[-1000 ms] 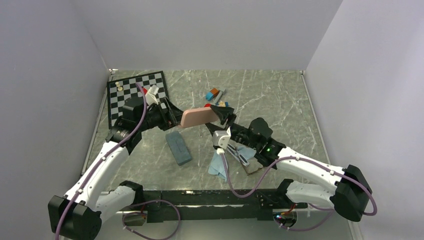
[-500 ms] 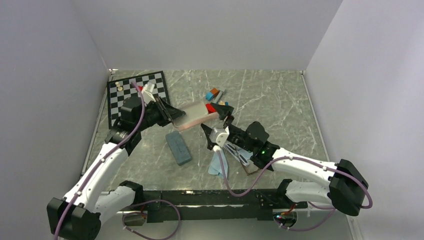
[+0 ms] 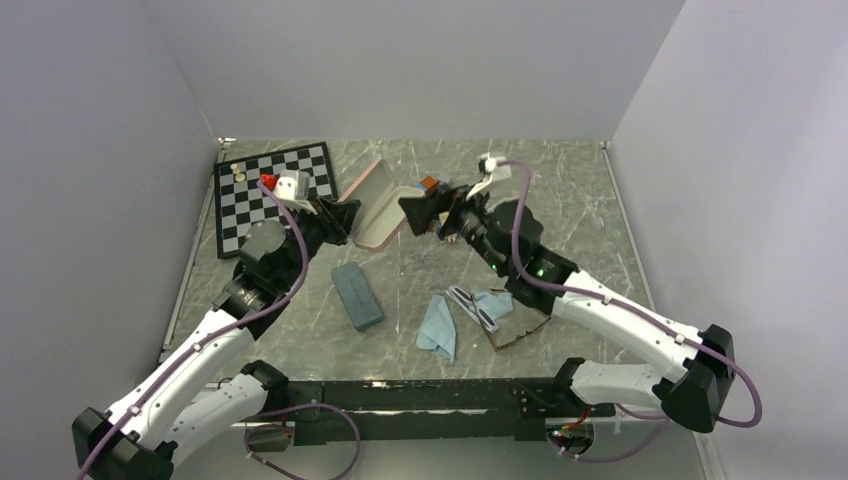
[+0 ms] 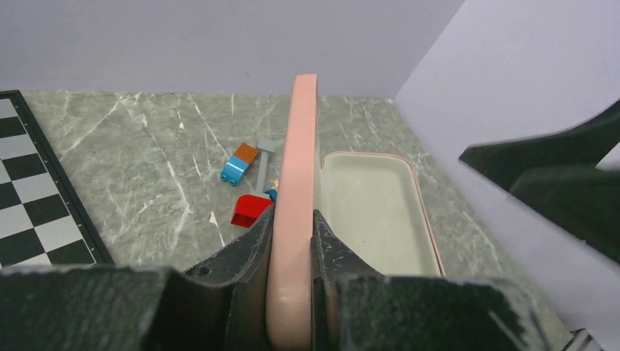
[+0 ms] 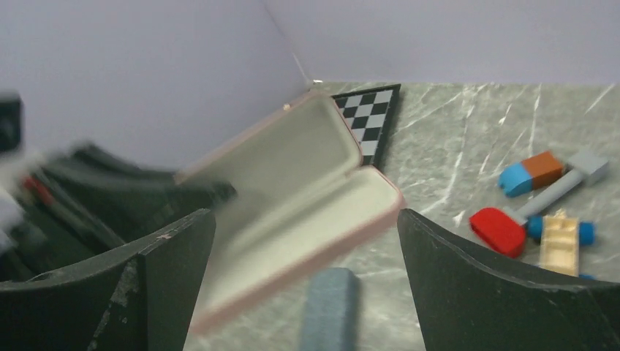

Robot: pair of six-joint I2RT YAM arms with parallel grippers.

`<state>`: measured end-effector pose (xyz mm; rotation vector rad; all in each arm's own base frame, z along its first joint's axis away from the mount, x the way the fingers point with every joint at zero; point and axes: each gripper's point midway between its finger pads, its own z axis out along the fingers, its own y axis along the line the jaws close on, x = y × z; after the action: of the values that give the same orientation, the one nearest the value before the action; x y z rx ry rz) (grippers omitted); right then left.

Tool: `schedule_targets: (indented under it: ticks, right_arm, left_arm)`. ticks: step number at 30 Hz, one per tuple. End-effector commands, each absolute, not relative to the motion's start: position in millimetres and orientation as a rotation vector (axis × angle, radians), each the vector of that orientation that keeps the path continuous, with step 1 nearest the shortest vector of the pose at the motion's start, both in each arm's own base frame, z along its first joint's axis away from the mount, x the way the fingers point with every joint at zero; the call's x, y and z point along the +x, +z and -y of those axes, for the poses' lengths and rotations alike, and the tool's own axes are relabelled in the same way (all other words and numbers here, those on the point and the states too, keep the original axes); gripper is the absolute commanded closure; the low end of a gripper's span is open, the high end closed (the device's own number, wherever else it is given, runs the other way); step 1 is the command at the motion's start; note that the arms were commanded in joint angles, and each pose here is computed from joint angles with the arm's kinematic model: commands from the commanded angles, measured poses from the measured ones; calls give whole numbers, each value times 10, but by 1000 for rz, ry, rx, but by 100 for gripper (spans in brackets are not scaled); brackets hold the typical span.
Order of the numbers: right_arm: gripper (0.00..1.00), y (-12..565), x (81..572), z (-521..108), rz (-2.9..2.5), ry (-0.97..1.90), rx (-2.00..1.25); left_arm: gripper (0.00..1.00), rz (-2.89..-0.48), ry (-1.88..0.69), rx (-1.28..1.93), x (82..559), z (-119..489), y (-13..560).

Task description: Organize the sunglasses

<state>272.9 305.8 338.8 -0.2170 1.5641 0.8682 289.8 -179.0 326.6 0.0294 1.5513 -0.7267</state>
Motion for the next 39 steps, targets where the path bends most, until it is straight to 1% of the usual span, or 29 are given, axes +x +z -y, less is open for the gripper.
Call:
schedule_targets:
  ticks: [1,7,13,16,17,19,22,23,24,26,27,28,30,34,35,39]
  right_arm:
    - [0,3283,2864,-3018,-1792,938,163]
    - [0,2992,2986,-3213,-1921,937,250]
    - [0,2790,3044,-3136,-1946,871,310]
    - [6,2708,3026,-3228,-1947,925,298]
    - [10,2718,3022,-3292,-1939,961,283]
    - [23,2744,3033,-3404,-1926,1017,266]
    - [51,2773,3050,-3549,-1920,1065,228]
    - [59,2794,3058,-3576,-1912,1073,218]
    - [67,2814,3070,-3588,-1903,1071,204]
    - [82,2835,3109,-3569,-1892,1033,186]
    - [93,2836,3133,-3544,-1890,1000,168]
    - [99,2847,3159,-3520,-1887,962,141]
    - [100,2933,3211,-3470,-1870,852,15]
    - [100,2820,3377,-3145,-1891,428,-283]
    - [100,2792,3414,-3077,-1865,318,-411]
    - [100,2546,3379,-3084,-1729,85,-974]
  left_arm:
    - [100,-1407,-622,48,2958,1757,3520]
    - [100,-1359,-608,57,2892,1792,3532]
    - [100,-1340,-587,44,2884,1764,3468]
    - [100,-1326,-595,33,2890,1765,3447]
    - [100,-1323,-599,32,2890,1775,3437]
    - [100,-1319,-604,38,2892,1794,3434]
    - [99,-1334,-610,35,2899,1818,3404]
    - [95,-1340,-615,34,2895,1824,3391]
    - [86,-1342,-622,29,2888,1824,3382]
    - [49,-1358,-654,32,2850,1859,3332]
    - [20,-1369,-673,29,2824,1867,3305]
    - [3,-1386,-691,29,2798,1881,3272]
    - [1,-1438,-711,24,2744,1881,3187]
    - [1,-1582,-746,-11,2532,1791,3001]
    - [1,-1598,-769,-10,2453,1775,2981]
    - [1,-1679,-761,-98,2256,1562,2744]
